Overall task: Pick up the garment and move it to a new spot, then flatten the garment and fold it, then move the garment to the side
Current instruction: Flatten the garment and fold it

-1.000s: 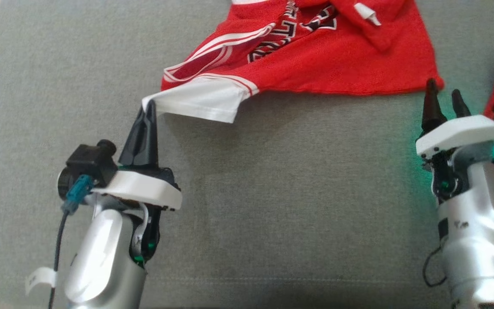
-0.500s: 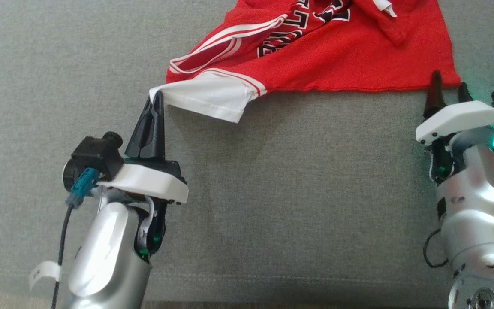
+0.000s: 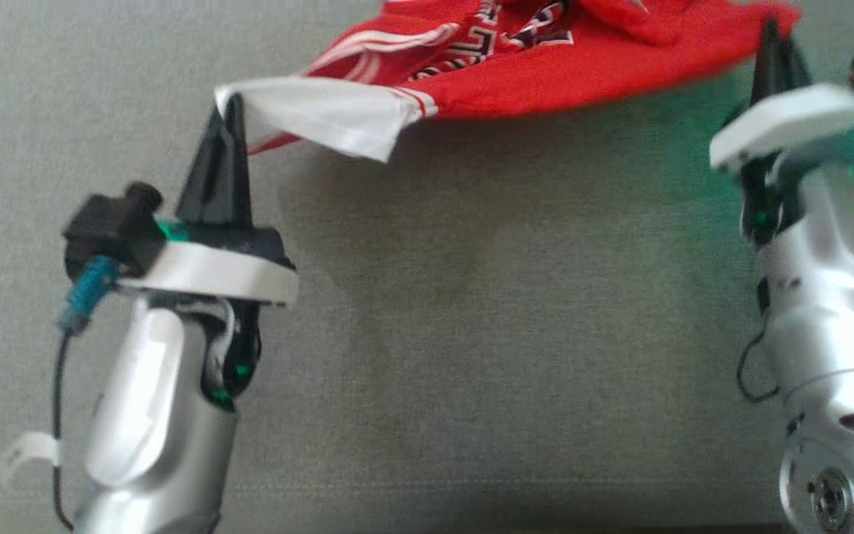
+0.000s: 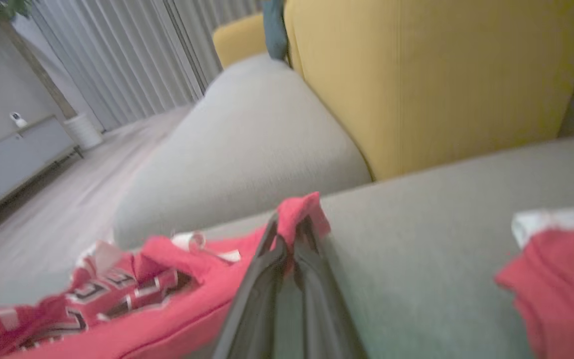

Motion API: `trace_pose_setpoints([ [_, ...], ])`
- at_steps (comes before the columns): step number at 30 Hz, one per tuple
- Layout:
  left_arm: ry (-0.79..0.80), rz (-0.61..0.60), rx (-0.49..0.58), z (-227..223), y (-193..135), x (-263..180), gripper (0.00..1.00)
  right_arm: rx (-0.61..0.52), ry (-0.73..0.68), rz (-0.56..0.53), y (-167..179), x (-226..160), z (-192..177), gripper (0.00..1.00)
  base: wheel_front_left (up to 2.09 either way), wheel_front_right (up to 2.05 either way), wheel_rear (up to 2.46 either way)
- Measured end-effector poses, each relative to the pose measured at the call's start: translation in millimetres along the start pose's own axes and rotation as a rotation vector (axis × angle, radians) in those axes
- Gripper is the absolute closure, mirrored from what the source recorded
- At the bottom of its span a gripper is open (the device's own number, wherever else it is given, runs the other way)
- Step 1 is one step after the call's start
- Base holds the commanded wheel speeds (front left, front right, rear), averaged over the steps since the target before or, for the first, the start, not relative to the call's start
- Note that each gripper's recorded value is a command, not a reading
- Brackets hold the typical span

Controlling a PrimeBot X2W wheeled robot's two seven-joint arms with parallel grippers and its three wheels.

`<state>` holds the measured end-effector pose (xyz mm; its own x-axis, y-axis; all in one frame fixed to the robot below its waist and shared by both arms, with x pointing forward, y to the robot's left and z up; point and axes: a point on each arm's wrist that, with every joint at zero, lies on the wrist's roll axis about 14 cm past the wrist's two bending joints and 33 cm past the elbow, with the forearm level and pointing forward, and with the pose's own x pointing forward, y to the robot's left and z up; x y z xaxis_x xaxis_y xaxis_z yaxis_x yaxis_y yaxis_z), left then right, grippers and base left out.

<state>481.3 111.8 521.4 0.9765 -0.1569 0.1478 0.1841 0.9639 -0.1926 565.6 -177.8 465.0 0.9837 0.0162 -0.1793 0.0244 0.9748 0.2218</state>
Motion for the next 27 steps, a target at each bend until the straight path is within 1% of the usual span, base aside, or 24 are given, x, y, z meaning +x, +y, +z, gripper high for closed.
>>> trace_pose_setpoints([
  [3,-0.117,-0.028,-0.001,40,-8,12,1.0,-0.026,-0.132,0.045,10,-1,54,1.0,0.0,0.0,0.0],
  [6,-0.248,-0.055,0.003,87,-16,20,1.0,-0.053,-0.256,0.101,22,-12,109,1.0,0.0,0.0,0.0],
  [7,-0.248,-0.055,0.003,87,-16,20,1.0,-0.053,-0.256,0.101,22,-12,109,1.0,0.0,0.0,0.0],
  [11,-0.421,-0.098,0.007,149,-30,19,1.0,-0.092,-0.436,0.185,43,-44,184,1.0,0.0,0.0,0.0],
  [14,-0.534,-0.139,0.023,191,-45,10,1.0,-0.12,-0.542,0.231,54,-78,225,1.0,0.0,0.0,0.0],
  [21,-0.757,-0.204,0.054,276,-72,-29,1.0,-0.17,-0.692,0.3,74,-158,275,1.0,0.0,0.0,0.0],
  [24,-0.825,-0.214,0.064,303,-79,-49,1.0,-0.172,-0.734,0.291,72,-188,291,1.0,0.0,0.0,0.0],
  [27,-0.872,-0.225,0.082,322,-85,-66,1.0,-0.164,-0.745,0.269,67,-208,296,1.0,0.0,0.0,0.0],
])
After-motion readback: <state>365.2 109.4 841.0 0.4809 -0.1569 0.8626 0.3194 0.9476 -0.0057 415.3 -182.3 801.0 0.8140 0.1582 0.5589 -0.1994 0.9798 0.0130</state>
